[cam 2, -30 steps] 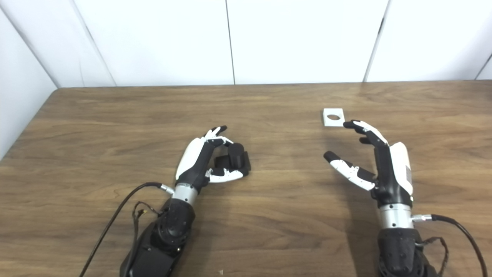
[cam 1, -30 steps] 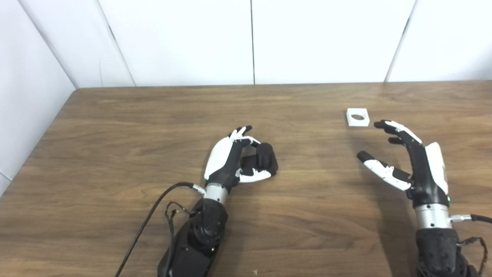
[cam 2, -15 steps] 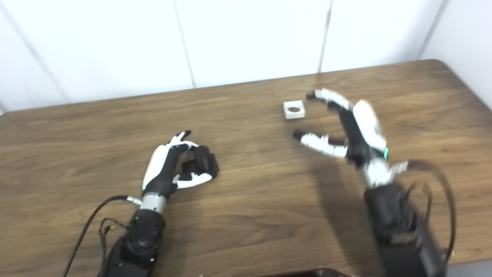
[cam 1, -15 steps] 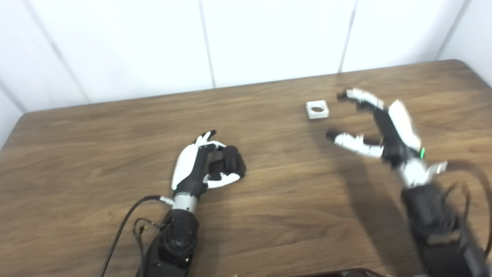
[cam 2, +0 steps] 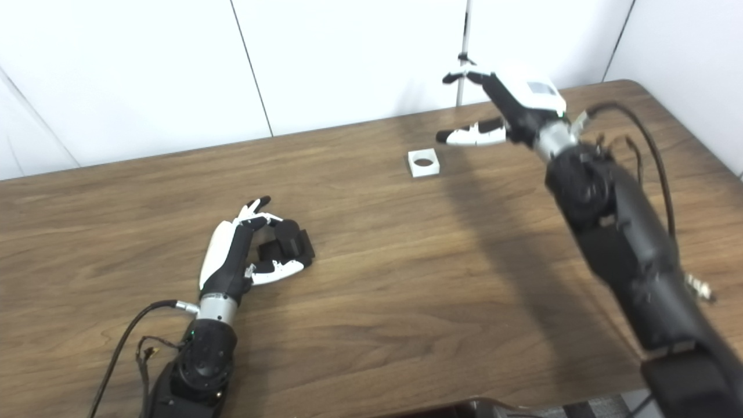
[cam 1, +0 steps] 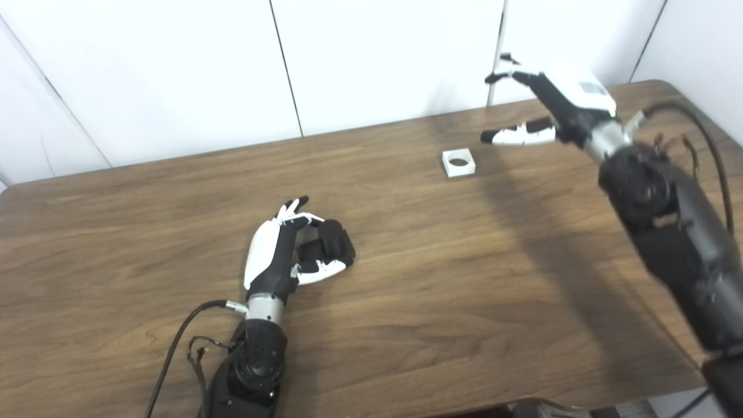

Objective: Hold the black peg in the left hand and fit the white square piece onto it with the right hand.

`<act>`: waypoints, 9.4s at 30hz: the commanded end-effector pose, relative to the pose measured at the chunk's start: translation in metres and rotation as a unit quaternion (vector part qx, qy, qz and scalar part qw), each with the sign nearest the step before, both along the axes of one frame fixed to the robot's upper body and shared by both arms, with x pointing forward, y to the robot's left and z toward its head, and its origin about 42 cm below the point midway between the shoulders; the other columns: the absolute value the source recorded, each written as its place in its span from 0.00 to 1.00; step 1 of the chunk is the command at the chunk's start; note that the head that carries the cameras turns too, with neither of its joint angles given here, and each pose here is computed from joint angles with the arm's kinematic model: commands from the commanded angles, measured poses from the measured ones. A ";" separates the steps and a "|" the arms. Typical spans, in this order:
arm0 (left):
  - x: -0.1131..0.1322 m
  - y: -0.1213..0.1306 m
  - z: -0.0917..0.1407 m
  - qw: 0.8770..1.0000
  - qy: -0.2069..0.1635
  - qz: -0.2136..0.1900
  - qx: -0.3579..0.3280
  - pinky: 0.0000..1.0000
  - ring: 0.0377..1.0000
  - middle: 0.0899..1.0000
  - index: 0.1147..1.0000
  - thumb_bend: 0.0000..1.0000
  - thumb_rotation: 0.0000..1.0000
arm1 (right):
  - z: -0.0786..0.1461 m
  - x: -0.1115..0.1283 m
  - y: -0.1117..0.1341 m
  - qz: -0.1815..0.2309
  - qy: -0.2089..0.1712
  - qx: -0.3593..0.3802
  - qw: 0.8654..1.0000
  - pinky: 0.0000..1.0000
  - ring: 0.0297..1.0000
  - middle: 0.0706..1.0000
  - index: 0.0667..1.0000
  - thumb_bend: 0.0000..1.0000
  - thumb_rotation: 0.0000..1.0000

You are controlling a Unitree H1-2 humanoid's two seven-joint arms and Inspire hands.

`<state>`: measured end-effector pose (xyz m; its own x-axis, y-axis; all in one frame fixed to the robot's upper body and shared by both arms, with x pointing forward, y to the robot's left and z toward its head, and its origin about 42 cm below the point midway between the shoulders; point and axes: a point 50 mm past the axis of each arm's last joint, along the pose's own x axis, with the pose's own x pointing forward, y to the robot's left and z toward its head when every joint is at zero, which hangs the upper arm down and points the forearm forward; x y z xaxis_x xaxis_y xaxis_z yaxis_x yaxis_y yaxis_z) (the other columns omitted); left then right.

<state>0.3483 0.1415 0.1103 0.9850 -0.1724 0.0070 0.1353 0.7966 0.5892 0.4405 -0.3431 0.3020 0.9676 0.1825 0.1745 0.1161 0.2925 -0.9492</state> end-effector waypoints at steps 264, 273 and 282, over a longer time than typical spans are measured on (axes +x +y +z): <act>-0.006 -0.007 0.011 0.998 0.029 0.051 0.014 1.00 1.00 0.95 0.42 0.52 0.09 | -0.037 0.006 0.223 0.359 0.067 0.014 0.931 1.00 0.90 0.79 0.44 0.52 0.14; -0.007 -0.006 0.013 0.998 0.029 0.052 0.013 1.00 1.00 0.95 0.42 0.52 0.09 | -0.042 0.004 0.218 0.358 0.073 0.009 0.931 1.00 0.90 0.78 0.44 0.52 0.14; -0.007 -0.010 0.013 0.998 0.029 0.054 0.012 1.00 1.00 0.95 0.42 0.52 0.09 | -0.050 0.005 0.218 0.358 0.081 0.007 0.930 1.00 0.90 0.78 0.44 0.52 0.14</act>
<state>0.3396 0.1336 0.1218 0.9964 -0.0730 -0.0429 0.0841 0.7947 0.6011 0.4418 -0.1296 0.2390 0.6345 0.7727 0.0155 -0.2963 0.2617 -0.9185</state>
